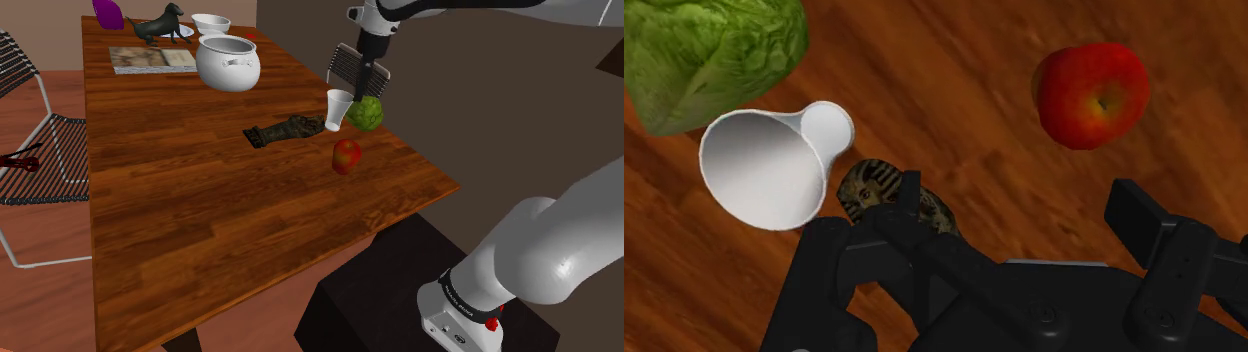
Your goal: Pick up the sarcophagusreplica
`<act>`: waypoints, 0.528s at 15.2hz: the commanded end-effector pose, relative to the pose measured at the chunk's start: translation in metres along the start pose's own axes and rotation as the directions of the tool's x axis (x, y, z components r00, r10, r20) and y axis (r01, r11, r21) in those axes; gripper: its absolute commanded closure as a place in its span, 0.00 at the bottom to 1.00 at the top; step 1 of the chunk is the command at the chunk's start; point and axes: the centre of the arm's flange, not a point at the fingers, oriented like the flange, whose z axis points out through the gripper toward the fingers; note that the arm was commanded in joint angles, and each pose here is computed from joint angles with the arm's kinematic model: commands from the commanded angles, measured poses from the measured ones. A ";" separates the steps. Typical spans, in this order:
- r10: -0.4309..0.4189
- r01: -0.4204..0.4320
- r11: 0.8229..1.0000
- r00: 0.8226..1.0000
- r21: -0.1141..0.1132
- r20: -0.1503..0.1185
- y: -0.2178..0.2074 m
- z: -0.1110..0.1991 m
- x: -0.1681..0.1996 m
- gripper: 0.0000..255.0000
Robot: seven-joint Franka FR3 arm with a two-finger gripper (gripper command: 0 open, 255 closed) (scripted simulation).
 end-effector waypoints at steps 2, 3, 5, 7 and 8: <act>-0.107 0.107 0.994 0.994 0.009 0.017 0.010 0.019 0.036 0.00; -0.141 0.141 0.990 0.990 0.013 0.022 0.013 0.026 0.048 0.00; -0.209 0.209 0.978 0.977 0.020 0.033 0.016 0.040 0.072 0.00; -0.276 0.275 0.961 0.960 0.027 0.042 0.019 0.054 0.096 0.00; -0.309 0.308 0.951 0.950 0.032 0.047 0.019 0.062 0.108 0.00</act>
